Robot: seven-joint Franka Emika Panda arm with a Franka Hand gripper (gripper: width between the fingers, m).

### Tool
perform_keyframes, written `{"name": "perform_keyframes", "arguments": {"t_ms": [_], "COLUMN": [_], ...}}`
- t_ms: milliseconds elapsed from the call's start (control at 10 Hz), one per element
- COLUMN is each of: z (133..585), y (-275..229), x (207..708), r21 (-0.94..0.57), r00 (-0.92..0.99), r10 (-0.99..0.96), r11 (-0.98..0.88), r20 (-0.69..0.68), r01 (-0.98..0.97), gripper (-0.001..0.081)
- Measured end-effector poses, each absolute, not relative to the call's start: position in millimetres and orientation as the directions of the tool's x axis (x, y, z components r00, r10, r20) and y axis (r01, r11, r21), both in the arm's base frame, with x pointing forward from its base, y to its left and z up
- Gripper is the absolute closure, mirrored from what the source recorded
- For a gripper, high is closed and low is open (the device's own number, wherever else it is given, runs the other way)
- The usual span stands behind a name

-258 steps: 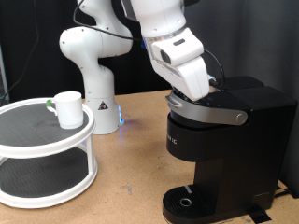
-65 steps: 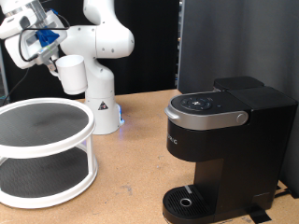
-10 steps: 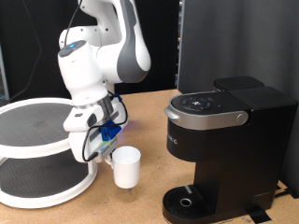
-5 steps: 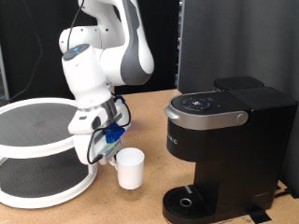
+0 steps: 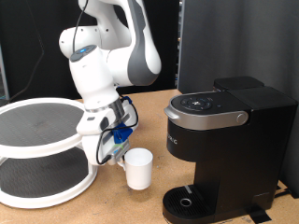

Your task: Make a cup of coffee with the keurig machine

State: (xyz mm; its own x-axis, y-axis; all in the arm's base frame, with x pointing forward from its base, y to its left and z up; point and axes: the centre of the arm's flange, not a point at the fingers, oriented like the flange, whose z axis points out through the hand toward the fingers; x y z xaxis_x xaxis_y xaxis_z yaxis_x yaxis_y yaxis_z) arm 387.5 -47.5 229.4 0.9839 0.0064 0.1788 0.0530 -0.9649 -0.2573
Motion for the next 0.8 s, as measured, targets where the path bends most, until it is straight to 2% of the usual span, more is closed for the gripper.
{"name": "perform_keyframes", "arguments": {"t_ms": [800], "z": [233], "y": [-19], "x": [411], "r21": [-0.261], "r00": [0.980], "r10": [0.013], "r11": [-0.963], "r20": [0.197], "r01": [0.065], "gripper": [0.0733]}}
